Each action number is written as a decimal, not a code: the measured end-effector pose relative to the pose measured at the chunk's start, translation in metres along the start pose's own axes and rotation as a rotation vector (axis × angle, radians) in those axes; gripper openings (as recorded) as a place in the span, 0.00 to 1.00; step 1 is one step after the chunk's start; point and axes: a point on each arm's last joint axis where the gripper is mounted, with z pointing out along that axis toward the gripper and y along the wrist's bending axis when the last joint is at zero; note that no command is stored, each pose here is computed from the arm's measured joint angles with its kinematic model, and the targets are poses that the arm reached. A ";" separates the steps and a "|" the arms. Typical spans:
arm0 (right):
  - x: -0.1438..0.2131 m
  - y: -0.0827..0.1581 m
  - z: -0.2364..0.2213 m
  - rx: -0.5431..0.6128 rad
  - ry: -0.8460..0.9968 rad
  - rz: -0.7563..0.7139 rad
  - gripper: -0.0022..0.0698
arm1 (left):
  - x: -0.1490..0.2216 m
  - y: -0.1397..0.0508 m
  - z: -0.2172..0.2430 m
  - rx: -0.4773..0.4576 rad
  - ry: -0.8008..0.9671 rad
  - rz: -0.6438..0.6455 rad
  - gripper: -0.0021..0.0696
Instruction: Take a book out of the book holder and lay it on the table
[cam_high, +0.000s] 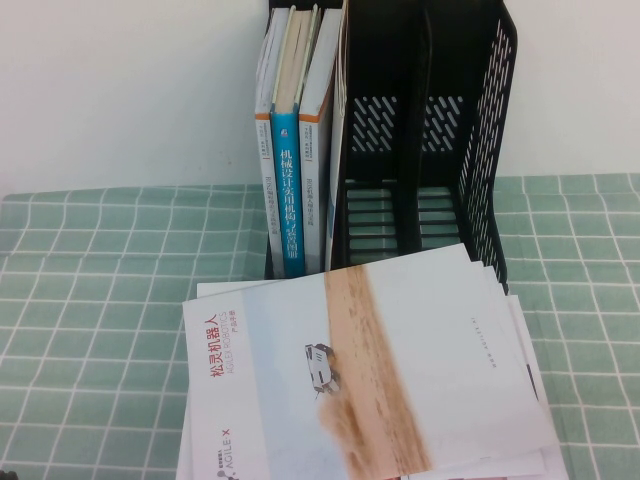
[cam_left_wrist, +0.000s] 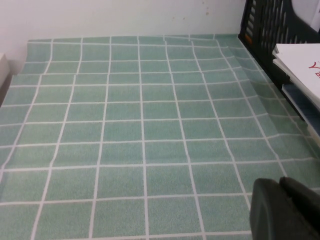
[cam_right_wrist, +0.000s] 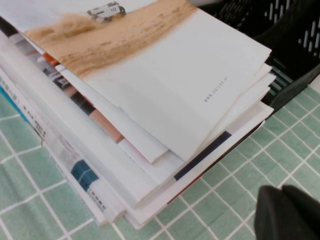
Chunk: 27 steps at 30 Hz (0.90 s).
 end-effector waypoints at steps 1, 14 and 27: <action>0.000 0.000 0.000 0.000 0.000 0.000 0.03 | 0.000 0.000 0.000 0.000 0.000 0.000 0.03; -0.003 0.001 0.000 -0.010 -0.033 0.073 0.03 | 0.000 0.000 0.000 0.000 0.000 -0.002 0.03; -0.001 -0.019 -0.005 0.268 -0.047 0.304 0.03 | 0.000 0.000 0.000 0.000 0.000 -0.002 0.03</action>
